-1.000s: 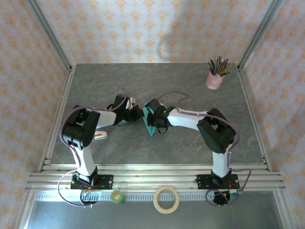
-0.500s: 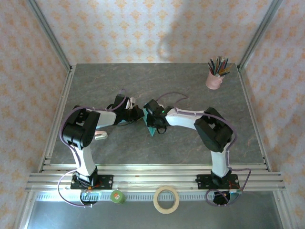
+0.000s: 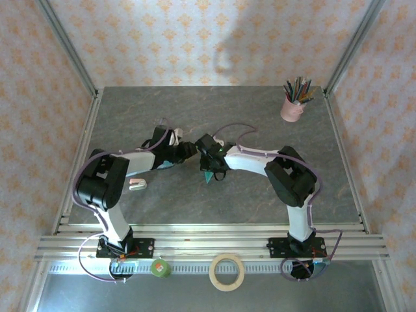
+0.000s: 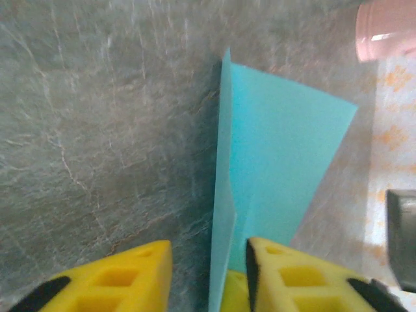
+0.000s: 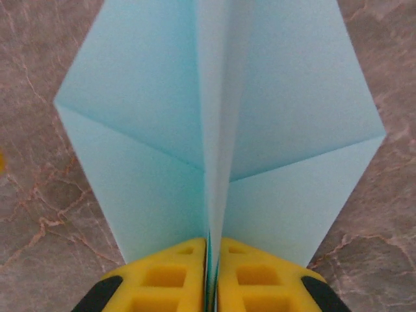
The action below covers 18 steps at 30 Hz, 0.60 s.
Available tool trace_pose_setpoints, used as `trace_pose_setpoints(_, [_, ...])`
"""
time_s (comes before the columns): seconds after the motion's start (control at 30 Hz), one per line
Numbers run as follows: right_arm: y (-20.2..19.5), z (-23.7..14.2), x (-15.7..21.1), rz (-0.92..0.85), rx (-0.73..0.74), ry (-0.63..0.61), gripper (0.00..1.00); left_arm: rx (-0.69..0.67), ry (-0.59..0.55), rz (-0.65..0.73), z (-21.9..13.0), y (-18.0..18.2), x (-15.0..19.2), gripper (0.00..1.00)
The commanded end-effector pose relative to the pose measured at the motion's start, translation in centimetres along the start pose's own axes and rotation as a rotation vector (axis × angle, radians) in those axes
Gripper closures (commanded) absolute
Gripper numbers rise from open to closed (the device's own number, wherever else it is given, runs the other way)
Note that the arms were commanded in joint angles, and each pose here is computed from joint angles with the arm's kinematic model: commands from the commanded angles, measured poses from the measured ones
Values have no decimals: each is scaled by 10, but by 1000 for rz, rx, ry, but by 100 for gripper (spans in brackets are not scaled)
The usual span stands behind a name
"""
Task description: Fold a paper plane with a square sheet of paper (pick it up from the middle)
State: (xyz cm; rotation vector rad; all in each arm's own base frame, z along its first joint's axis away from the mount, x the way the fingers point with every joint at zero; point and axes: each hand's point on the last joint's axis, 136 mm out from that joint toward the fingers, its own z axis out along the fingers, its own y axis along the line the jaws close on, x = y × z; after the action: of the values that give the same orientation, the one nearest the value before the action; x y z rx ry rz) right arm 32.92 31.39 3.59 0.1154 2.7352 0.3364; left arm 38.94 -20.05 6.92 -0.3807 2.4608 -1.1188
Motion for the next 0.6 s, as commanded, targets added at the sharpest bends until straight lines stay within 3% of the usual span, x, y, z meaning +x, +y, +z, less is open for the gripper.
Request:
trace_pose_setpoints(0.0, [-11, -10, -20, -32, 75, -65, 91, -55, -83, 19, -24, 3, -21, 54])
trace_pose_setpoints(0.27, [-33, -19, -85, -75, 81, -133, 94, -137, -199, 35, -65, 15, -45, 33])
trace_pose_setpoints(0.4, [-46, -11, -117, -120, 82, -125, 94, -182, -244, 50, -79, 21, -48, 20])
trace_pose_setpoints(0.57, [-63, 5, -140, -150, 99, -89, 93, -213, -270, 66, -88, 25, -48, 10])
